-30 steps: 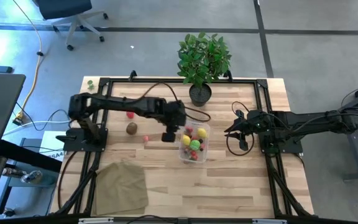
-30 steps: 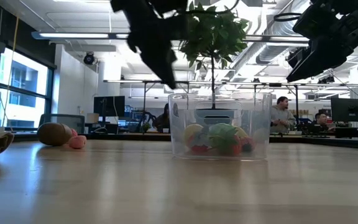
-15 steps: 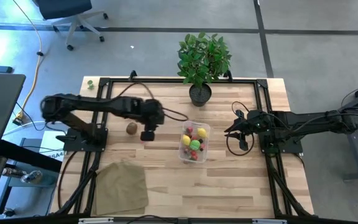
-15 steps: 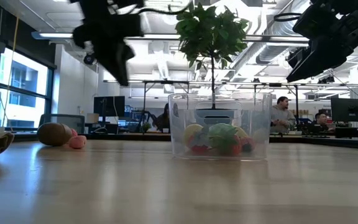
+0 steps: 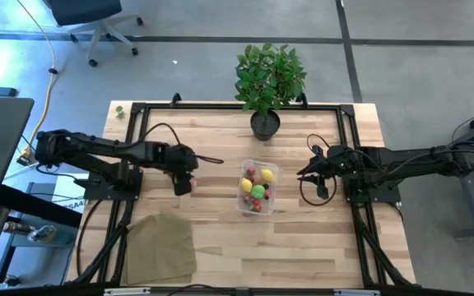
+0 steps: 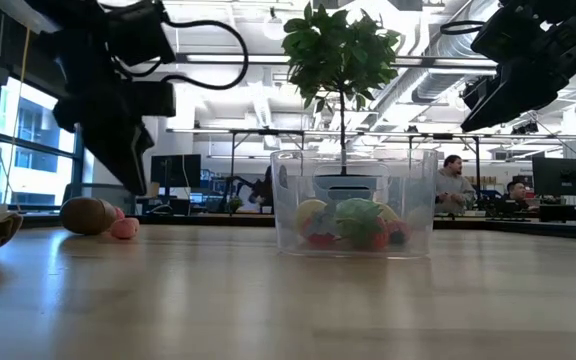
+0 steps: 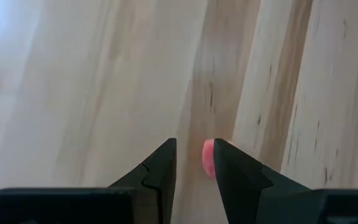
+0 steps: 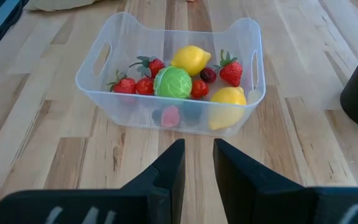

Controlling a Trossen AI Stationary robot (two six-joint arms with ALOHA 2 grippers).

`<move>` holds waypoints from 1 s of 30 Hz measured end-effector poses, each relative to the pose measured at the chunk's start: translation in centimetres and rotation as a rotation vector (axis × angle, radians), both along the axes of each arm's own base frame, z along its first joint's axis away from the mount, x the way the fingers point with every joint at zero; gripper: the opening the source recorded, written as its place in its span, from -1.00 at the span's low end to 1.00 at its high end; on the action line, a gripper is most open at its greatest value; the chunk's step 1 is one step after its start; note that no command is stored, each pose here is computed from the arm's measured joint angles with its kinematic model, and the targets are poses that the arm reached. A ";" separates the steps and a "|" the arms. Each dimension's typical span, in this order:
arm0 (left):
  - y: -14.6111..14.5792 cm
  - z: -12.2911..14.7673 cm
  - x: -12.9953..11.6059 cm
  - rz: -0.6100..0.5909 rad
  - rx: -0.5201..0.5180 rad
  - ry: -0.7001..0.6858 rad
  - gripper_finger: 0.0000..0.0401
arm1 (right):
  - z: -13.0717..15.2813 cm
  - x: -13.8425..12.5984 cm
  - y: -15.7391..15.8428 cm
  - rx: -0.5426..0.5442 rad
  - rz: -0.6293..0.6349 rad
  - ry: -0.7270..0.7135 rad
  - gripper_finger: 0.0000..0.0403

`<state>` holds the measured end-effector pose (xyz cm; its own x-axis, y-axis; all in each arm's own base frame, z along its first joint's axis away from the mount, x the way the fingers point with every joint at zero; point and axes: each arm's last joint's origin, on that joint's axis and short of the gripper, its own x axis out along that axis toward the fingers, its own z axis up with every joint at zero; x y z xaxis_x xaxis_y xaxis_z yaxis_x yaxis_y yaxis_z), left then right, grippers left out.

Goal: Pick and placing Produce into tupperware
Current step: Put the pink peach into the transparent container

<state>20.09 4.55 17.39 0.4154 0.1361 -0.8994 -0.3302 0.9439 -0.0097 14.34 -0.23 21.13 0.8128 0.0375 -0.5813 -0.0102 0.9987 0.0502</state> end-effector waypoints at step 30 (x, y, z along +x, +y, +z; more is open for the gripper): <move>-0.1 -1.9 0.6 -0.090 -0.067 0.074 0.07 | 0.0 0.0 0.0 0.000 0.000 0.000 -0.64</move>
